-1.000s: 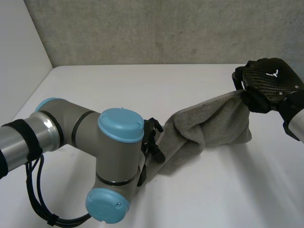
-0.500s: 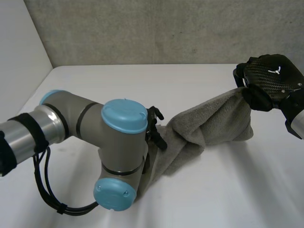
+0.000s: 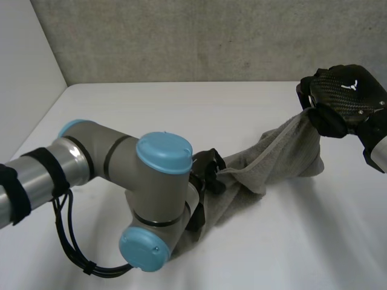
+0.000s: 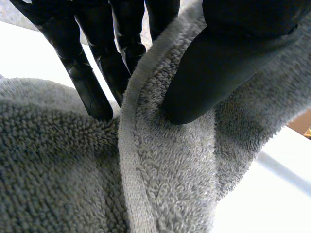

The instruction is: Fold the towel.

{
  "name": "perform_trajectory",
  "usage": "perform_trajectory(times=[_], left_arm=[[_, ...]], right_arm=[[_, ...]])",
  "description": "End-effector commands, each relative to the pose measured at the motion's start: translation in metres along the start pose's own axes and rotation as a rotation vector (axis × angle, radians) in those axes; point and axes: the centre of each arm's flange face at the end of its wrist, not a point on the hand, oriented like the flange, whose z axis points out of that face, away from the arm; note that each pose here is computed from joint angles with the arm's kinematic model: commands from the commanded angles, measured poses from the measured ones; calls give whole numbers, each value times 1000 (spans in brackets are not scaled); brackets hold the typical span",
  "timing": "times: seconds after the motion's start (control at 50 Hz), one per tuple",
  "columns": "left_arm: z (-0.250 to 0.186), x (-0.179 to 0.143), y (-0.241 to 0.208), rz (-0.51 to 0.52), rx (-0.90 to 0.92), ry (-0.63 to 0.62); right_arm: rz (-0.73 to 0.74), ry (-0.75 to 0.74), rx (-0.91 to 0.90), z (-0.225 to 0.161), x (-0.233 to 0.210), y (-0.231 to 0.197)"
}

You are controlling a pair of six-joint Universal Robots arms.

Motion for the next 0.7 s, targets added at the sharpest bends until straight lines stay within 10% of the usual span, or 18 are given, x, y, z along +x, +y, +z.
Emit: perform_trajectory(times=[0.02, 0.28, 0.48, 0.7], left_arm=[[-30, -1, -40, 22, 24, -41], [-84, -18, -67, 541, -64, -137], [-64, -51, -41, 642, -216, -209], [-11, -10, -153, 709, 260, -158]], right_arm=[[-7, -22, -4, 2, 5, -16], [-140, -272, -346, 7, -8, 3], [-203, -421, -487, 37, -51, 37], [-360, -211, -36, 128, -54, -20]])
